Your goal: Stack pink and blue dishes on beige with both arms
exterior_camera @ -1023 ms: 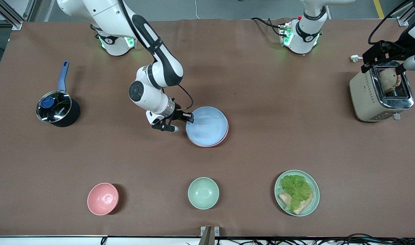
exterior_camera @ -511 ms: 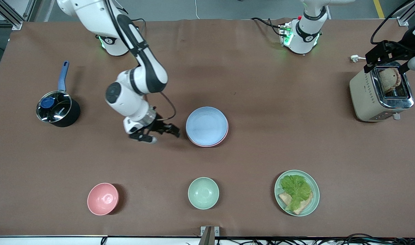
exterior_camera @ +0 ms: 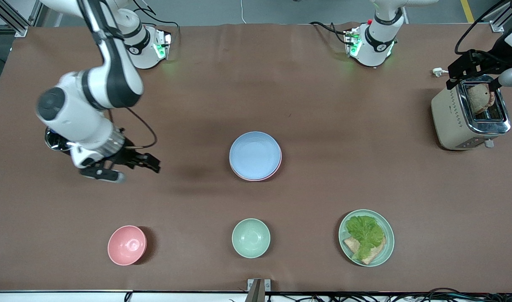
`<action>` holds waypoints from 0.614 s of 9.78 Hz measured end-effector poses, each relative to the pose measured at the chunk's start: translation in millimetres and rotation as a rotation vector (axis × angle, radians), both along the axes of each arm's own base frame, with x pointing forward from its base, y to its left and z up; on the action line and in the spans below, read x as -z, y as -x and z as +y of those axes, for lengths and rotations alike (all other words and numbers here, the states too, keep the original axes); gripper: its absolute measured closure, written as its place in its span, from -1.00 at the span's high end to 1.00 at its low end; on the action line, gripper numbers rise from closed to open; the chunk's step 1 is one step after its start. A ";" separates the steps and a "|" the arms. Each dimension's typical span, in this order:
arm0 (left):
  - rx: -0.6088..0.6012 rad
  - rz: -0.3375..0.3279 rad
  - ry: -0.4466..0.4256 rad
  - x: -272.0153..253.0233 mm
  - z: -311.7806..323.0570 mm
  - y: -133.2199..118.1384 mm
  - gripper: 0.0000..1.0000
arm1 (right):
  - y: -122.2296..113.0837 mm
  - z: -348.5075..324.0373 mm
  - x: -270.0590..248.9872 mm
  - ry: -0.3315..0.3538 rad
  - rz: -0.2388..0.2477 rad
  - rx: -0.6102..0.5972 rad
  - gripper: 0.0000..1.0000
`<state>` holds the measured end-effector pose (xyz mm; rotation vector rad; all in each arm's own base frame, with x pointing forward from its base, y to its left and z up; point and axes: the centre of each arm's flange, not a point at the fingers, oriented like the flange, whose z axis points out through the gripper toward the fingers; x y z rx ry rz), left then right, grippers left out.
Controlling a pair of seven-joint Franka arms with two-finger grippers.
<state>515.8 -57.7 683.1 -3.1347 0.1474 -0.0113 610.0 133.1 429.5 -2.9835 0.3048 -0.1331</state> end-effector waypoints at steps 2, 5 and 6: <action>0.013 0.008 -0.002 2.3 -6.9 1.2 1.00 | -7.6 -26.1 -44.5 0.096 0.012 -0.017 1.00; 0.020 0.012 -0.003 3.7 -10.4 3.5 1.00 | 12.8 -81.1 -125.7 0.108 0.036 0.028 1.00; 0.020 0.011 -0.003 2.8 -10.1 4.4 1.00 | 25.3 -108.2 -148.9 0.086 0.036 0.058 1.00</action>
